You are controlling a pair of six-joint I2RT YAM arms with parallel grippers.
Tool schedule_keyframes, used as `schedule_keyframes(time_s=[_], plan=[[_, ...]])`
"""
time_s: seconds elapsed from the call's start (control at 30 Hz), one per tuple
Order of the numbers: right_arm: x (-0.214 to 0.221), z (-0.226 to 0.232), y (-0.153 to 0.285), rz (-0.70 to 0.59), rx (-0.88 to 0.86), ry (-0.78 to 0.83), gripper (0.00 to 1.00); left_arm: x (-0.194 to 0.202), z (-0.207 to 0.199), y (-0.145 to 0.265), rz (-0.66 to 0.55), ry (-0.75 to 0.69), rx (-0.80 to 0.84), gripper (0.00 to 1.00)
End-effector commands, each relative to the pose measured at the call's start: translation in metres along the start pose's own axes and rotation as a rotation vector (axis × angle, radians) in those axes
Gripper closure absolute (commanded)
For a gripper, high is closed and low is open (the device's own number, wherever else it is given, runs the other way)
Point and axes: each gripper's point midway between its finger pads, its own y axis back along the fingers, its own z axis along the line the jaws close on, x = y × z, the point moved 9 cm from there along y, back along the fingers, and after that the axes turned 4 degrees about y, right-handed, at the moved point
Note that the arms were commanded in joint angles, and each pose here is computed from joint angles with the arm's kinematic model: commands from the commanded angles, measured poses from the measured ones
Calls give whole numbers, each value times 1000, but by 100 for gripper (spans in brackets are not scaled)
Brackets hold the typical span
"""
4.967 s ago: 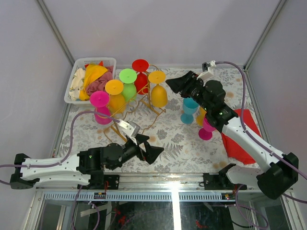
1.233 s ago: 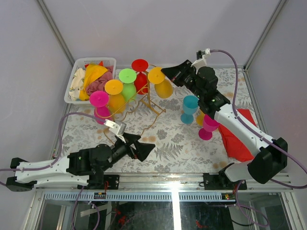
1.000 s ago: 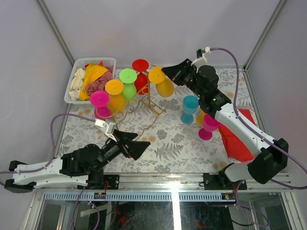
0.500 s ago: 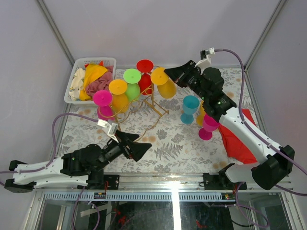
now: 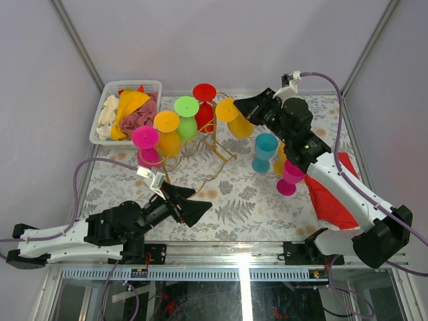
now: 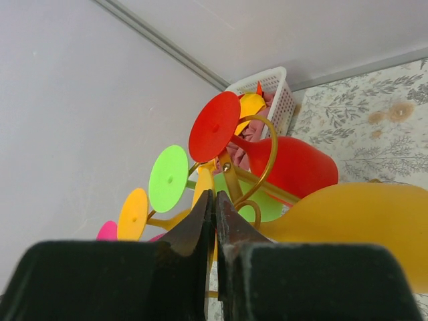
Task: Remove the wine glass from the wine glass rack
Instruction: Pick up the wine glass from the wine rack.
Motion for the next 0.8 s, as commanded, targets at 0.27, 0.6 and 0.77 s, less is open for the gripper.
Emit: schedule_keyframes(time_s=[0.27,0.6,0.77], plan=[[-27,22,11,-42,-180,-51,100,-6,-8,-1,-28,45,43,0],[-18,4,15,-12,-179,-160,100,-6,-6,2,-30,66,39,0],[-19,7,20,-10,-202,-160,100,-5,-5,2,-29,70,37,0]])
